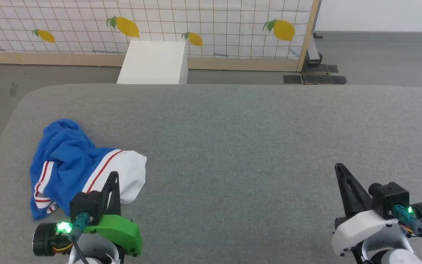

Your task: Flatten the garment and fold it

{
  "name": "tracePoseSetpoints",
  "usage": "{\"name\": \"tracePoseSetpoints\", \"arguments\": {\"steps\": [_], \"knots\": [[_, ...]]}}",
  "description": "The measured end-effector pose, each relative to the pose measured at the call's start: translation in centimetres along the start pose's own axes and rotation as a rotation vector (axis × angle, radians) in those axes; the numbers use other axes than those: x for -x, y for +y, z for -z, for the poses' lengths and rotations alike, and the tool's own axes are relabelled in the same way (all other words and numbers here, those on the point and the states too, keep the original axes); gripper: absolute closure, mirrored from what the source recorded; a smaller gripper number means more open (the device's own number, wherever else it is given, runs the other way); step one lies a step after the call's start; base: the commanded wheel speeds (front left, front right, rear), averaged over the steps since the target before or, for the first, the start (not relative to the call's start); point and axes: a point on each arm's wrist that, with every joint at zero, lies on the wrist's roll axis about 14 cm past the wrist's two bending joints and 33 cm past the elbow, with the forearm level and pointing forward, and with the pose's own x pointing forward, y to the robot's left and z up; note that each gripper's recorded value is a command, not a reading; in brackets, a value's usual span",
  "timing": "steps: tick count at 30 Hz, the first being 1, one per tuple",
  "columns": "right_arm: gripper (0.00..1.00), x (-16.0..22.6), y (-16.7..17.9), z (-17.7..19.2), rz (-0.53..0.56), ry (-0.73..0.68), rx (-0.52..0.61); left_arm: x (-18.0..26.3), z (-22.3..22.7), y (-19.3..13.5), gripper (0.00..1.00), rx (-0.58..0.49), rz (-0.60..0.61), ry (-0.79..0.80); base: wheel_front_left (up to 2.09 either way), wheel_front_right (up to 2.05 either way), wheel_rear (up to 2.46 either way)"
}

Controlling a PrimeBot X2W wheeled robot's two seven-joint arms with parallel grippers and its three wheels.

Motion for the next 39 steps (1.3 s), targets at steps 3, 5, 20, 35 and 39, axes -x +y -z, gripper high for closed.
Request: {"name": "tracePoseSetpoints", "arguments": {"steps": [3,5,20,35,39], "knots": [[1.0,0.0,0.0,0.0,0.0,0.0,0.0,0.0,0.0,0.0,1.0,0.0,0.0,0.0,0.0,0.0,0.0],[1.0,0.0,0.0,0.0,0.0,0.0,0.0,0.0,0.0,0.0,1.0,0.0,0.0,0.0,0.0,0.0,0.0],[1.0,0.0,0.0,0.0,0.0,0.0,0.0,0.0,0.0,0.0,1.0,0.0,0.0,0.0,0.0,0.0,0.0],[0.0,0.06,-0.08,0.3,0.003,0.004,-0.012,0.05,0.29,-0.24,0.0,0.007,0.007,0.006,0.0,0.0,0.0],[0.0,0.08,-0.06,0.49,0.002,0.007,-0.02,0.12,0.49,-0.2,0.0,0.01,0.006,0.007,0.0,0.0,0.0]]}}
